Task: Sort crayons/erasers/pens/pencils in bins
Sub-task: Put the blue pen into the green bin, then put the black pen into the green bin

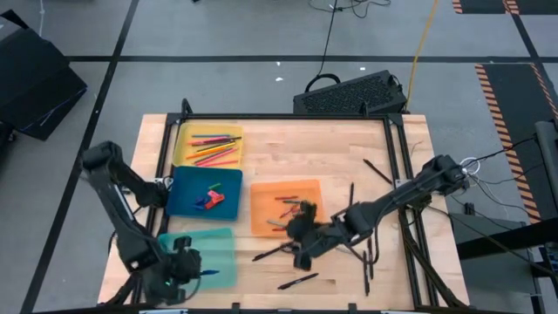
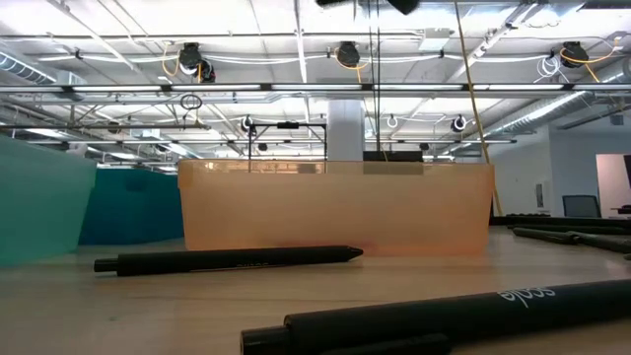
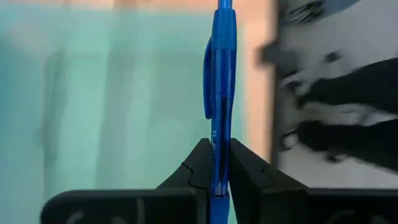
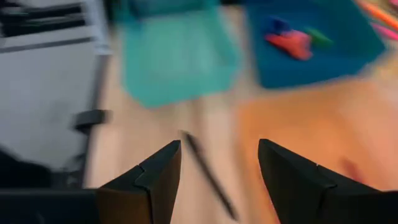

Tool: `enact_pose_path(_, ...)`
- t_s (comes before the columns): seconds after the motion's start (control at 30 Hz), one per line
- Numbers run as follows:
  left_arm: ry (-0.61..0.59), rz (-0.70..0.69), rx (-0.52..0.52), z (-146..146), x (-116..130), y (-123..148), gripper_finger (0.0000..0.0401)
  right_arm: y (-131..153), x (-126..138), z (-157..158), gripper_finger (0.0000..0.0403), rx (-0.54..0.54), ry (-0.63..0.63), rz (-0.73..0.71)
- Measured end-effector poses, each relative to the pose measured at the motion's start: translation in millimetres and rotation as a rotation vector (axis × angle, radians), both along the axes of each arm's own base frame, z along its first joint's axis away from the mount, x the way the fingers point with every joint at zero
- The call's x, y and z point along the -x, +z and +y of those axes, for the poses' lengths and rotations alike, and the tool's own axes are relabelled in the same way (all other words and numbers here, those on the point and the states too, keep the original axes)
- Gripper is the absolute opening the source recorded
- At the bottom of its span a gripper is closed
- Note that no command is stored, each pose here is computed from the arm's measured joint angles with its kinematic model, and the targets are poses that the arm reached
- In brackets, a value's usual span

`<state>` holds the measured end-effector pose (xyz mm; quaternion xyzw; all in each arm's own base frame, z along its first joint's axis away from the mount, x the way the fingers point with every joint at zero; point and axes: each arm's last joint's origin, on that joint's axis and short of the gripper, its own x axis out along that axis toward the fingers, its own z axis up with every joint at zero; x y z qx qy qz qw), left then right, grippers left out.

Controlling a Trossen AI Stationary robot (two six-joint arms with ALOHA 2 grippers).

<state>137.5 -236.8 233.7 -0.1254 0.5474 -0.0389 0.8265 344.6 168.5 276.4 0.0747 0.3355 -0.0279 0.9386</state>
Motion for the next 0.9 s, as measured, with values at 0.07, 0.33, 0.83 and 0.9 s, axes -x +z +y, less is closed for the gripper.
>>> enact_pose_path(0.07,0.023,0.087,-0.055,-2.7,-5.4,-17.9,0.0032,-5.9,-5.7,13.2,0.0205,-0.02,0.08,-0.034)
enact_pose_path(0.33,0.108,0.345,-0.15,-6.0,-25.7,-72.8,0.0038,-57.4,-11.1,57.6,0.0205,0.024,0.286,0.039)
enact_pose_path(0.83,0.204,0.594,-0.066,18.7,-13.0,-39.5,0.0199,-145.1,-42.5,61.5,0.0205,0.211,0.173,0.039)
enact_pose_path(0.9,0.247,0.572,-0.019,21.9,-9.4,-27.3,0.0212,-147.6,-45.5,53.5,0.0205,0.243,0.135,0.052)
